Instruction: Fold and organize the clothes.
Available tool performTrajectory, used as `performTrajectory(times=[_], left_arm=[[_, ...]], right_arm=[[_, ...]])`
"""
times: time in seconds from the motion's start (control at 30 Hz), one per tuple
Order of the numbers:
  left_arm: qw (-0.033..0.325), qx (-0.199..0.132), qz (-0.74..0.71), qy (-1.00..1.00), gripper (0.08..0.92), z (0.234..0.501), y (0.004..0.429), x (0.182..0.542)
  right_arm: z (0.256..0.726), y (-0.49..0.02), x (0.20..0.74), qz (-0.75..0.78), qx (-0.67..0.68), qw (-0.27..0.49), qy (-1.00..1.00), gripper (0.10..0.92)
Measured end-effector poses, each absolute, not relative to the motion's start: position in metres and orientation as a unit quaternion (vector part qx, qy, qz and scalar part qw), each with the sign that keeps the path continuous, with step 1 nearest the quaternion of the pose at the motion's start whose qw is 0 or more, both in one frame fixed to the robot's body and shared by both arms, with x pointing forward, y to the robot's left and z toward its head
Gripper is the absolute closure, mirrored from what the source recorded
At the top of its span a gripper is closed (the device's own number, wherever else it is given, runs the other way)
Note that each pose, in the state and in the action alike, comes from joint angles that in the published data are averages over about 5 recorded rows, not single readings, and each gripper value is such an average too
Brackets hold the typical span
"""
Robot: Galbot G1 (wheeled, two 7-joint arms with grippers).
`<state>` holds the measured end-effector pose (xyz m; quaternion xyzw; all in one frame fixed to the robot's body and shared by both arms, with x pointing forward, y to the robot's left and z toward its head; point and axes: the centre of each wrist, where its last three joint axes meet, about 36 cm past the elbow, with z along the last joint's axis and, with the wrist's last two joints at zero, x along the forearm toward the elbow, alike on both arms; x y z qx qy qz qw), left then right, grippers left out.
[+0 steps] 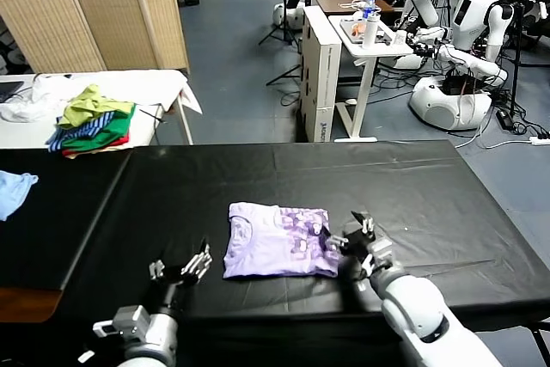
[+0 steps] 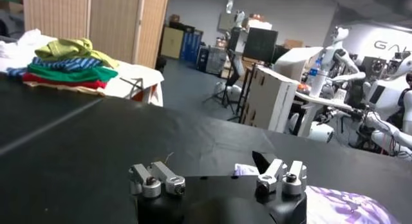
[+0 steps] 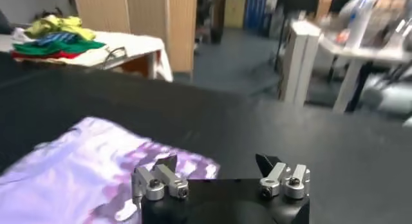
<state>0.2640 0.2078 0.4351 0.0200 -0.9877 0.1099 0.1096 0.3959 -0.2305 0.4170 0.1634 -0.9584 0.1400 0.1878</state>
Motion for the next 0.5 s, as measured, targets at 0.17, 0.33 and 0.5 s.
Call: performTrajectory(times=[0.17, 0.33, 0.5], left_arm=[[0.108, 0.021, 0.106, -0.988, 0.092, 0.436, 0.208, 0.260], [0.097, 0.022, 0.097, -0.990, 0.092, 0.437, 0.211, 0.256], [0.078, 0.020, 0.095, -0.992, 0.092, 0.433, 0.217, 0.248]], right_arm=[[0.409, -0.225, 0.393, 0.135, 0.153, 0.182, -0.962, 0.115], [0.431, -0.239, 0.385, 0.061, 0.153, 0.114, -0.980, 0.115], [0.455, -0.268, 0.370, 0.043, 0.155, 0.050, -0.986, 0.115]])
